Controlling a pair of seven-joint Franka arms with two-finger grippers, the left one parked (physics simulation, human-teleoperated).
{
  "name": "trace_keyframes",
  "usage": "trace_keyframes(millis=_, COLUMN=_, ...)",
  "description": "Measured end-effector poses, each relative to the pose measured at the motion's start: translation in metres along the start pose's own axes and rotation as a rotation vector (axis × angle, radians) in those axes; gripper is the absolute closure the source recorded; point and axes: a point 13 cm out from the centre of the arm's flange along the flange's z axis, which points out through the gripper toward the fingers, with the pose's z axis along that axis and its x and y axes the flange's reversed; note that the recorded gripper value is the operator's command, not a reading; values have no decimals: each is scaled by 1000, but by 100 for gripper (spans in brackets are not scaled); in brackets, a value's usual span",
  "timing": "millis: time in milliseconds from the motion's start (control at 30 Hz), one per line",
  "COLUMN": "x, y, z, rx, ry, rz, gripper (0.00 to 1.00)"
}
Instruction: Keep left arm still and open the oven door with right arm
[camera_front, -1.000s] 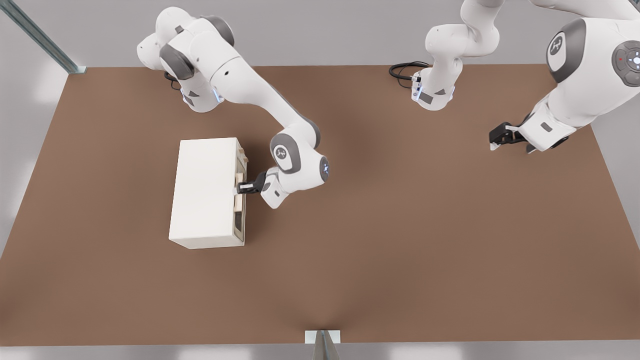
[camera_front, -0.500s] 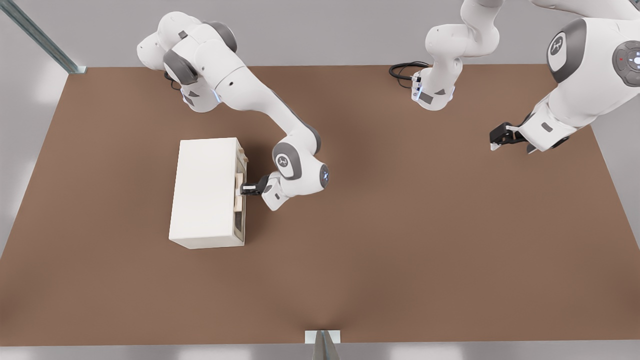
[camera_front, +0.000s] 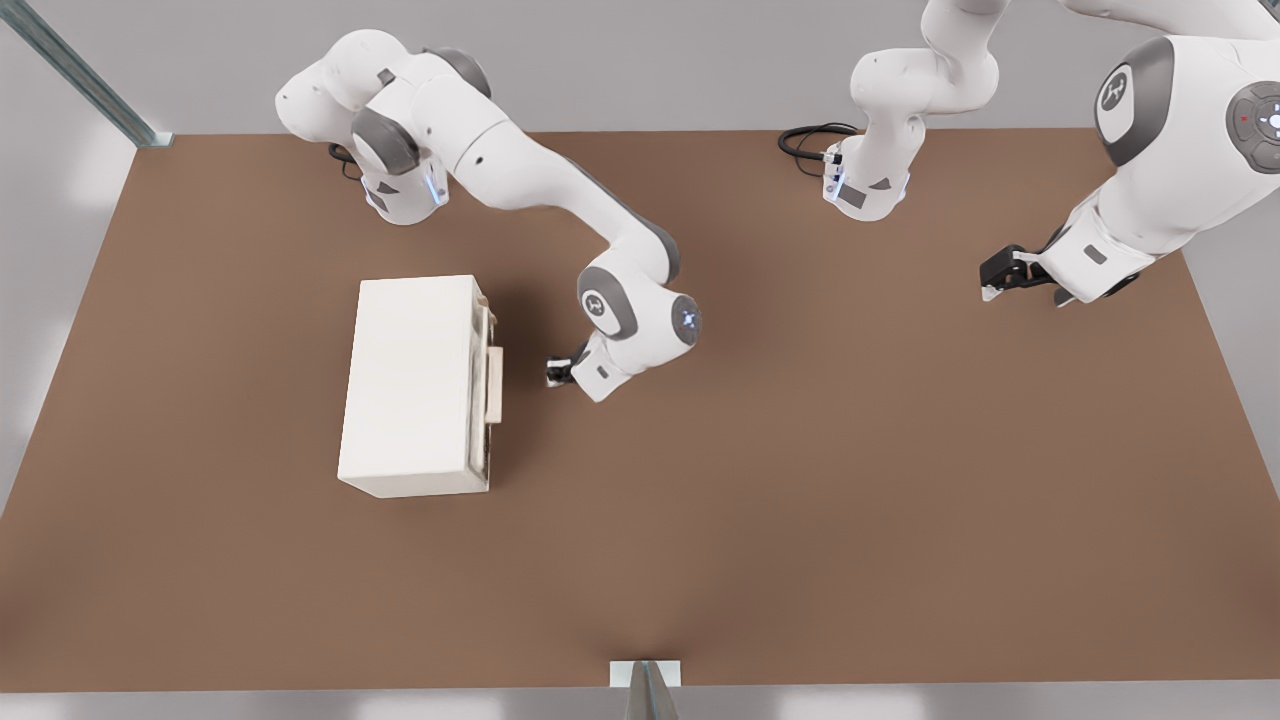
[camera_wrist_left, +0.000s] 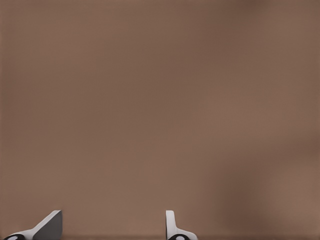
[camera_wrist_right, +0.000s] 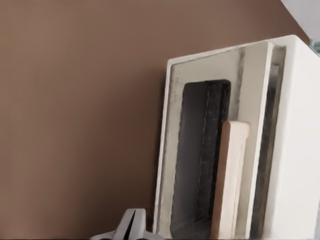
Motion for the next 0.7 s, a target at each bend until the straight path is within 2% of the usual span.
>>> trace_keyframes(millis=67, x=-37, y=-66, z=-22, rx=-174, ry=44, rz=141, gripper=0)
trace_keyframes(millis=167, x=-76, y=-218, z=-13, rx=-372, ry=91, rz=301, gripper=0)
trace_keyframes(millis=267, x=-94, y=-347, z=-2, rx=-499, ry=47, rz=399, gripper=0)
trace_keyframes(millis=367, x=-92, y=-458, z=3, rx=-528, ry=-10, rz=466, gripper=0)
trace_keyframes(millis=433, x=-83, y=-485, z=5, rx=-536, ry=-20, rz=441, gripper=0)
trace_keyframes(millis=700, x=-87, y=-479, z=2, rx=-549, ry=-75, rz=240, gripper=0)
